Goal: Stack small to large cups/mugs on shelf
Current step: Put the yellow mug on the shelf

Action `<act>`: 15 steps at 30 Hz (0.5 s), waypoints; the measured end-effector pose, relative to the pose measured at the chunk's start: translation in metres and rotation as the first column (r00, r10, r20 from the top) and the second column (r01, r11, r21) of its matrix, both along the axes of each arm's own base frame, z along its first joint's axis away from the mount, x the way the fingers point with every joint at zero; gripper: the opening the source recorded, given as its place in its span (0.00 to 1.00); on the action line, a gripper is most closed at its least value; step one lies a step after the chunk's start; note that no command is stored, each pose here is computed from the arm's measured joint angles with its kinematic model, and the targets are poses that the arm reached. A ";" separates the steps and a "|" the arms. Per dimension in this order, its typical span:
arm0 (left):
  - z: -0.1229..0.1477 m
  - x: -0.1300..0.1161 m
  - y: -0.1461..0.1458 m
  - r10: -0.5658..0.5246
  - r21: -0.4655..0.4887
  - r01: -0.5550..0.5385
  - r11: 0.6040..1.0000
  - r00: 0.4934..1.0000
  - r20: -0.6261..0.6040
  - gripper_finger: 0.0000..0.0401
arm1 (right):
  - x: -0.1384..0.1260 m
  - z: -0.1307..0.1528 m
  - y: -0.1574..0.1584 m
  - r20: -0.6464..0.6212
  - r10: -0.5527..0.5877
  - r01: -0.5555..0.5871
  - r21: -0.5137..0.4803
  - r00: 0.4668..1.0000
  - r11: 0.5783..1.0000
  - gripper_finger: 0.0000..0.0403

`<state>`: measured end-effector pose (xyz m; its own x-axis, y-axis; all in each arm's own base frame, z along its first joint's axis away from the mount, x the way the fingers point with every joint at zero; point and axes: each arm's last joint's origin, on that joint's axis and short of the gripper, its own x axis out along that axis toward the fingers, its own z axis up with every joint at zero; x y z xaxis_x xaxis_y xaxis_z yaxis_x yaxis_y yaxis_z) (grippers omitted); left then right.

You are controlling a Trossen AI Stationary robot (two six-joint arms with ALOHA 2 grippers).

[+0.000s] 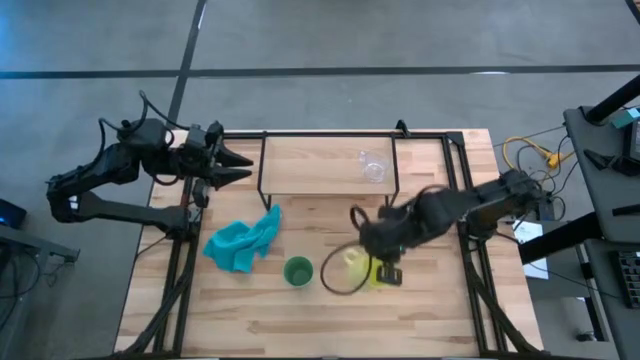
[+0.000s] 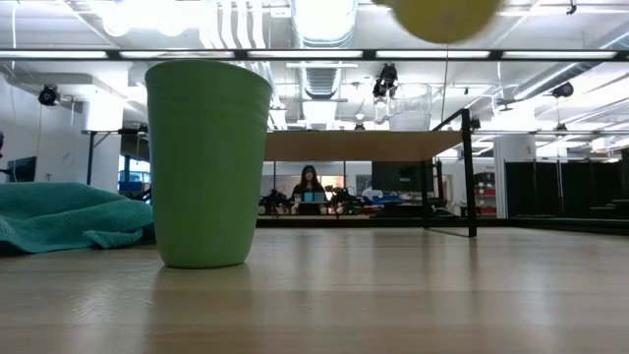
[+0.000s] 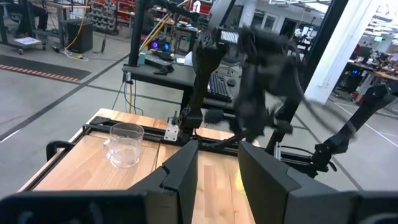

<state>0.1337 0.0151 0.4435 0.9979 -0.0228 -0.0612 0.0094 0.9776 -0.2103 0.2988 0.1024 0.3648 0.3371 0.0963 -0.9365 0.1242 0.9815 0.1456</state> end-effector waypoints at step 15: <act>0.000 0.001 0.000 0.000 0.008 0.000 1.000 1.000 -0.004 0.26 | -0.005 0.077 -0.096 0.203 -0.161 0.199 -0.181 0.966 0.963 0.02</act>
<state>0.1350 0.0154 0.4431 0.9976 -0.0225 -0.0652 0.0088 0.9792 -0.2028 0.2935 0.0067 0.4416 0.5008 -0.1630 -0.8501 0.2907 0.9567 -0.0121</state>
